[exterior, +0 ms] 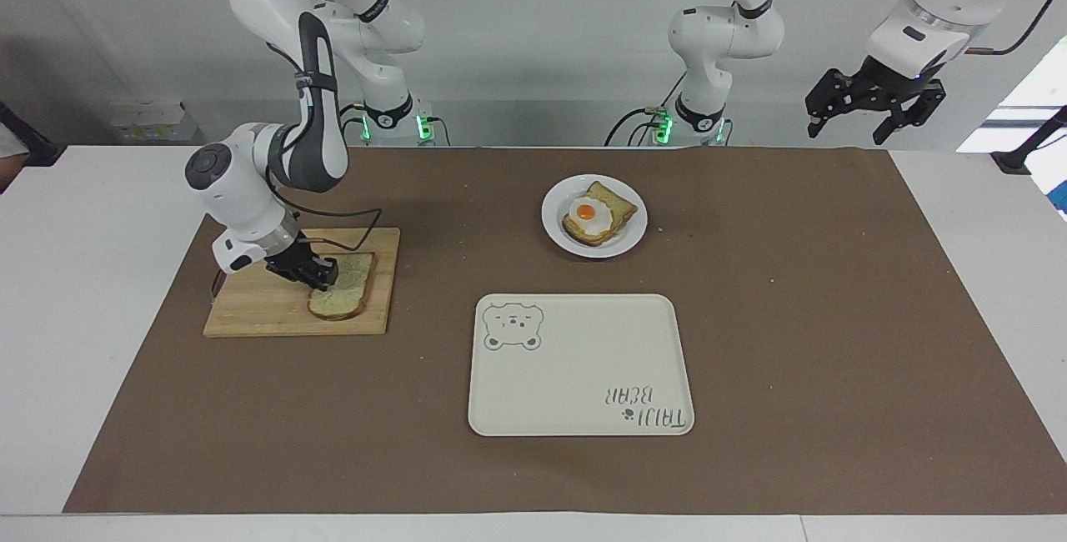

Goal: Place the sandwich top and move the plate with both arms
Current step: 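Lift the toast slice off the wooden board with the right gripper, then carry the toast over the egg toast and lower it on top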

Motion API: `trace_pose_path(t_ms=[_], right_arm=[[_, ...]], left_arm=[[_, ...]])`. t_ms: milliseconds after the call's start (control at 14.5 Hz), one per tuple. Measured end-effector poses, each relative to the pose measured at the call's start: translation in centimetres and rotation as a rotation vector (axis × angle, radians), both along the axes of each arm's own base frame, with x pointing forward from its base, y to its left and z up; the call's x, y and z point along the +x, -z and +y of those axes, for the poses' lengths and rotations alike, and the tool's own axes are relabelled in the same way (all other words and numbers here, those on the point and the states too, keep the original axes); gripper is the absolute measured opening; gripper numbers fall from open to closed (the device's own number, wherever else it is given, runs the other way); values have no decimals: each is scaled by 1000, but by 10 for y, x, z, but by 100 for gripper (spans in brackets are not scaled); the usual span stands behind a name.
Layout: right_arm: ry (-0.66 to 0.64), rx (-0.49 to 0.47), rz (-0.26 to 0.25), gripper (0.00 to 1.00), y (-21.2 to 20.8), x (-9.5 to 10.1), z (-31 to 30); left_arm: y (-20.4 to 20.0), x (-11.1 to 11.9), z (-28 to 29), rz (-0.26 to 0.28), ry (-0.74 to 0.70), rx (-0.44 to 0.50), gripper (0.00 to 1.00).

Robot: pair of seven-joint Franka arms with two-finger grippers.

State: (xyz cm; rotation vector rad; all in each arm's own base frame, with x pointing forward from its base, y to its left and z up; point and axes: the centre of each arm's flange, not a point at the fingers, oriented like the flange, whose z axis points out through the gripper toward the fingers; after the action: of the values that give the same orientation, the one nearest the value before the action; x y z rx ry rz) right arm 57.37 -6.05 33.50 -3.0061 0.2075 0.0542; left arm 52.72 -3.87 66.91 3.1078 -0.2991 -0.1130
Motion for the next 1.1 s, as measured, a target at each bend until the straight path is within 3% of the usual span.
trace_pose_path(t_ms=[276,483,621,1103], right_arm=[[-21,20,26,15,-44,6,4],[-81,46,90,15,-69,-4,21],[-155,58,122,15,-76,-9,53],[-327,120,154,15,-75,-25,172]], left_arm=[[0,0,-3,0,5,0,100],[0,0,-3,0,6,0,100],[0,0,-3,0,6,0,100],[0,0,-3,0,6,0,100]])
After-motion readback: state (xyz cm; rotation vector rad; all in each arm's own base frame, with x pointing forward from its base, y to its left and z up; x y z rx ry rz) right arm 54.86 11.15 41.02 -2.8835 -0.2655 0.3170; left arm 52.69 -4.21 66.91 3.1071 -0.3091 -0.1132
